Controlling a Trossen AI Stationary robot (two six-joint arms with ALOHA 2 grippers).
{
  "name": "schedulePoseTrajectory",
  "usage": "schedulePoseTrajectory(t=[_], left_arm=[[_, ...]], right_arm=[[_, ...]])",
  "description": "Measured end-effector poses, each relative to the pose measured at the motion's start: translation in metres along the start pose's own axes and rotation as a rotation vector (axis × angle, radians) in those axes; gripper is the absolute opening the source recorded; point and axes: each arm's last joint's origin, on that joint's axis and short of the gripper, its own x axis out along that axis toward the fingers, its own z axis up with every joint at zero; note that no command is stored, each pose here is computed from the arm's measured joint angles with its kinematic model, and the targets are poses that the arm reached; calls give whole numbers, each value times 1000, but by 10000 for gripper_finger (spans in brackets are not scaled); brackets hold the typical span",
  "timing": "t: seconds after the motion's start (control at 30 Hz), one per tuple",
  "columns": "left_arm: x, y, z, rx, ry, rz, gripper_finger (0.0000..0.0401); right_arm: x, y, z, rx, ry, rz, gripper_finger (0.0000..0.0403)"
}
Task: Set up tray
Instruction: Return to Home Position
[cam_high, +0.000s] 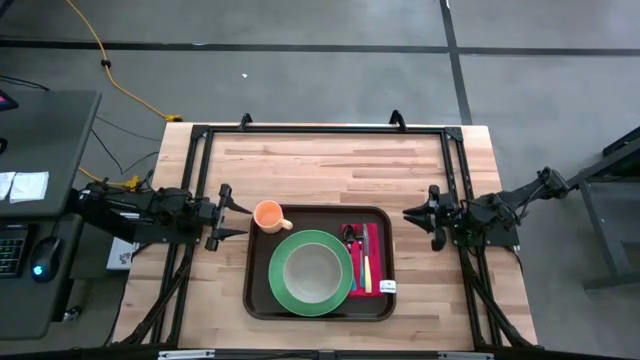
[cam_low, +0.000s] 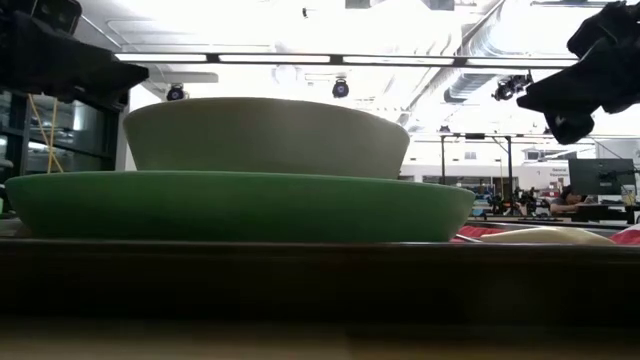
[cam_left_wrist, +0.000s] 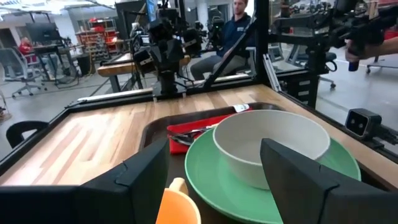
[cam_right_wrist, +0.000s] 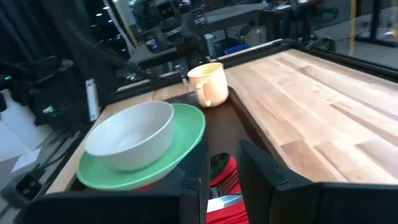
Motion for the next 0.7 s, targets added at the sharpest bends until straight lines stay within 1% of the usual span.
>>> schedulePoseTrajectory(t=[0.23,0.47,0.7], left_arm=[[0,0,-2,3,18,-3,282],[0,0,-2,3,20,-3,282],[0,0,-2,3,22,0,282]], right_arm=[[0,2,-1,-5,23,73,58],[0,2,1,6,2,62,58],[0,2,1,116,4,66,58]])
